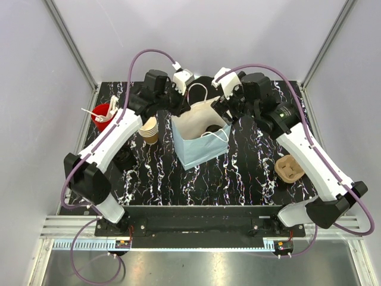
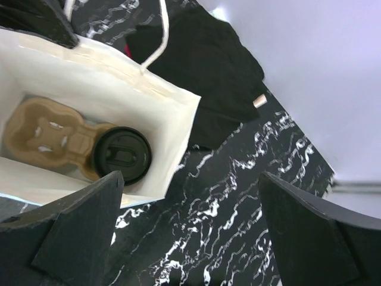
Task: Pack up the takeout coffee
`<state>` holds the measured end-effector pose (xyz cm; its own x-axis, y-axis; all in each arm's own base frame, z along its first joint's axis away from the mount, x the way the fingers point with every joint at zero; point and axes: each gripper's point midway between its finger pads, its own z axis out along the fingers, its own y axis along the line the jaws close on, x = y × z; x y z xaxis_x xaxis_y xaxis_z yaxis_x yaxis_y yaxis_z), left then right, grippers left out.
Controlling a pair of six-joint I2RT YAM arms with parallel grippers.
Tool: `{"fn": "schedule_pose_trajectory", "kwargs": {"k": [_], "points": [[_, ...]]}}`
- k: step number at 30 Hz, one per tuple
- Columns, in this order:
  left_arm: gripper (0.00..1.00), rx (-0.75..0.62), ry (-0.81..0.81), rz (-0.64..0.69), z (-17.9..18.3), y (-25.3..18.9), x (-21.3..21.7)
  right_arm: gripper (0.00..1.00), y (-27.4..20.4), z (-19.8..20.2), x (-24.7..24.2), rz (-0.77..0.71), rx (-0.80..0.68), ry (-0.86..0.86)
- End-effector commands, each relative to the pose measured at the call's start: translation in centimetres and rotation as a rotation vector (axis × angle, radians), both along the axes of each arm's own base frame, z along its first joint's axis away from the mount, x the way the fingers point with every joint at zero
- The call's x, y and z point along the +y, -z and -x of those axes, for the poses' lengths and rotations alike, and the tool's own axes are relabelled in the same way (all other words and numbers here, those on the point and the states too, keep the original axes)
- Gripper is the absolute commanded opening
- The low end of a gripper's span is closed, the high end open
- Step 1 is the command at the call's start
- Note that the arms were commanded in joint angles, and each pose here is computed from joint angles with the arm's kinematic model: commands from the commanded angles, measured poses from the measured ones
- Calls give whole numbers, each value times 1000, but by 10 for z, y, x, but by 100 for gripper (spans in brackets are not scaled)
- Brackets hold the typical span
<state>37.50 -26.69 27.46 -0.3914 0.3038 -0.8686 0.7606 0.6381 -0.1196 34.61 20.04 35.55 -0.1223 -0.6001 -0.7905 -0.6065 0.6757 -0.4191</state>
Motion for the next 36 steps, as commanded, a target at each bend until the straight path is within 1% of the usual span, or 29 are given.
{"fn": "schedule_pose_trajectory", "kwargs": {"k": [1,10,11,14,15,16,17,18,19,20,21,22,24,25,27,28,30,31,32,33,35,36], "points": [[0,-64,34,-11,-9,-19,-15,100,-14,-9,-23,-22,-77,95],[0,-86,62,-26,-21,-24,-42,100,-15,-20,-60,-68,-89,204],[1,-86,60,-29,-22,-24,-42,100,-11,-22,-65,-69,-81,219],[22,-103,52,-48,-22,-26,-38,100,-9,-21,-74,-78,-80,234],[28,-105,44,-59,-22,-25,-35,100,-11,-20,-78,-83,-89,241],[32,-131,31,-61,-19,-34,-29,100,-12,-19,-80,-87,-89,242],[35,-145,31,-62,-17,-39,-25,100,-12,-18,-82,-89,-90,246],[43,-146,30,-66,-13,-40,-20,100,-14,-18,-88,-95,-96,259],[48,-179,25,-55,-6,-55,-12,100,-15,-17,-89,-104,-95,259],[55,-196,21,-53,-3,-61,-6,100,-15,-16,-90,-107,-95,259],[66,-203,16,-57,1,-63,-1,100,-16,-15,-92,-111,-97,262],[71,-241,-3,-50,7,-78,11,100,-15,-14,-92,-114,-95,260],[82,-252,-23,-61,14,-83,25,100,-12,-13,-92,-114,-90,256],[91,-281,-56,-62,16,-94,40,100,-10,-12,-92,-113,-85,253],[99,-270,-91,-78,20,-94,58,100,-6,-11,-92,-113,-78,250],[99,-285,-139,-71,20,-104,79,100,-4,-11,-91,-119,-73,248],[99,-266,-196,-71,20,-103,104,100,-1,-11,-90,-122,-67,244],[99,-267,-270,-61,17,-109,132,100,0,-11,-88,-128,-63,239],[99,-259,-305,-54,16,-108,145,99,2,-12,-87,-129,-59,237],[99,-234,-370,-50,11,-103,173,100,2,-13,-86,-133,-61,234],[99,-209,-435,-26,11,-100,196,100,3,-13,-84,-142,-62,225],[99,-188,-489,-22,8,-94,218,100,3,-13,-83,-144,-63,221]]}}
